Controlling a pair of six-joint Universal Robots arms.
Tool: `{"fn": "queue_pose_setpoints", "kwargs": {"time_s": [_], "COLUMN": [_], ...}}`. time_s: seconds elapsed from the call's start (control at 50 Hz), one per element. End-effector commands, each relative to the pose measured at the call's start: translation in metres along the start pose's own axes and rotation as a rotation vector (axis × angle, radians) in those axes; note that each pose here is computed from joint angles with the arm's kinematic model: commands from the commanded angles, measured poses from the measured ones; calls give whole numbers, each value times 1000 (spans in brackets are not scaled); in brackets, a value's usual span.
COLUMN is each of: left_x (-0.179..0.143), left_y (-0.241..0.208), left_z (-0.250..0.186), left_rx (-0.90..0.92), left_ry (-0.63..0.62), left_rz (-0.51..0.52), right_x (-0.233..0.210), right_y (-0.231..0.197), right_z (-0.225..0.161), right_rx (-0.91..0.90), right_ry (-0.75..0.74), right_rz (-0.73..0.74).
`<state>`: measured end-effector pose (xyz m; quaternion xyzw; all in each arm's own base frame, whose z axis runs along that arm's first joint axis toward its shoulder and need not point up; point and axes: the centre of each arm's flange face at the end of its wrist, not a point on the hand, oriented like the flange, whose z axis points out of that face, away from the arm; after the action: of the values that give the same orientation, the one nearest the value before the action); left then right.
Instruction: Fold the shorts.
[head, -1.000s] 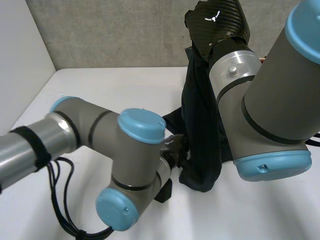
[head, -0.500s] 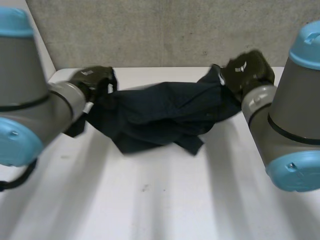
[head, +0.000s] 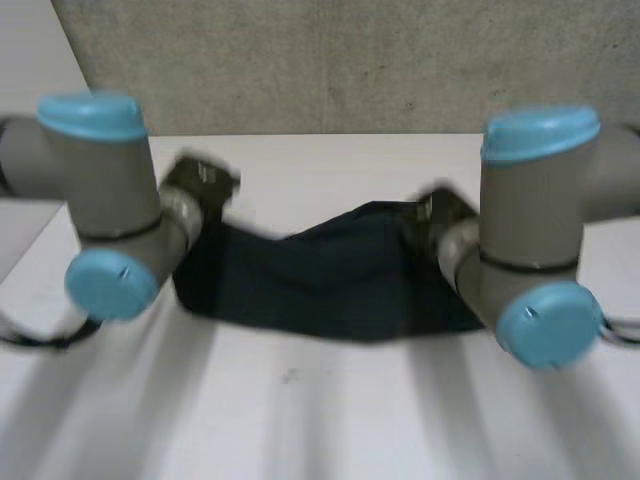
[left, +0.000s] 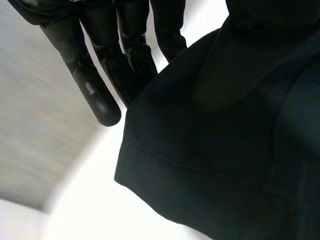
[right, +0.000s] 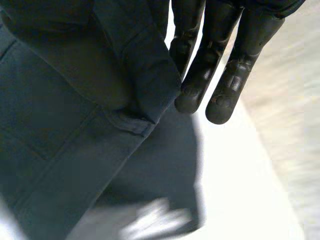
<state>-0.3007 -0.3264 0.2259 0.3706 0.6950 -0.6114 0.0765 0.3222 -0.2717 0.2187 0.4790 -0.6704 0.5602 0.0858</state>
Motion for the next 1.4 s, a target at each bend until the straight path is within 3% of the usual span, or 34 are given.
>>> {"fn": "queue_pose_setpoints", "kwargs": {"time_s": [0.02, 0.08, 0.16, 0.26, 0.34, 0.58, 0.66, 0.74, 0.88, 1.02, 1.2, 1.4], "left_x": [-89, -120, -132, -112, -84, -4, 30, 44, 24, 13, -15, -28], "left_y": [-132, -172, -182, -150, -99, 30, 69, 92, 86, 65, 72, 94], "left_z": [10, -15, -38, -30, -21, -18, -15, -24, -58, -76, -75, -100], "left_rx": [618, 859, 924, 800, 617, 229, 110, -18, -168, -107, -53, -159], "left_ry": [-444, -614, -671, -584, -467, -218, -126, -53, 12, 65, 146, 175], "left_rz": [-103, -136, -155, -158, -164, -148, -122, -105, -117, -152, -296, -405], "right_x": [106, 147, 157, 125, 83, -26, -53, -58, -36, -35, -35, -31], "right_y": [-108, -141, -142, -124, -86, 19, 48, 56, 43, 43, 61, 68], "right_z": [1, -33, -43, -27, -5, 50, 56, 46, 9, -10, -9, -5], "right_rx": [565, 834, 919, 810, 642, 331, 218, 133, 64, 25, -42, -65], "right_ry": [581, 803, 862, 677, 482, 160, 65, -5, -53, -92, -103, -84], "right_rz": [138, 201, 190, 137, 113, 76, 71, 70, 109, 197, 399, 477]}}
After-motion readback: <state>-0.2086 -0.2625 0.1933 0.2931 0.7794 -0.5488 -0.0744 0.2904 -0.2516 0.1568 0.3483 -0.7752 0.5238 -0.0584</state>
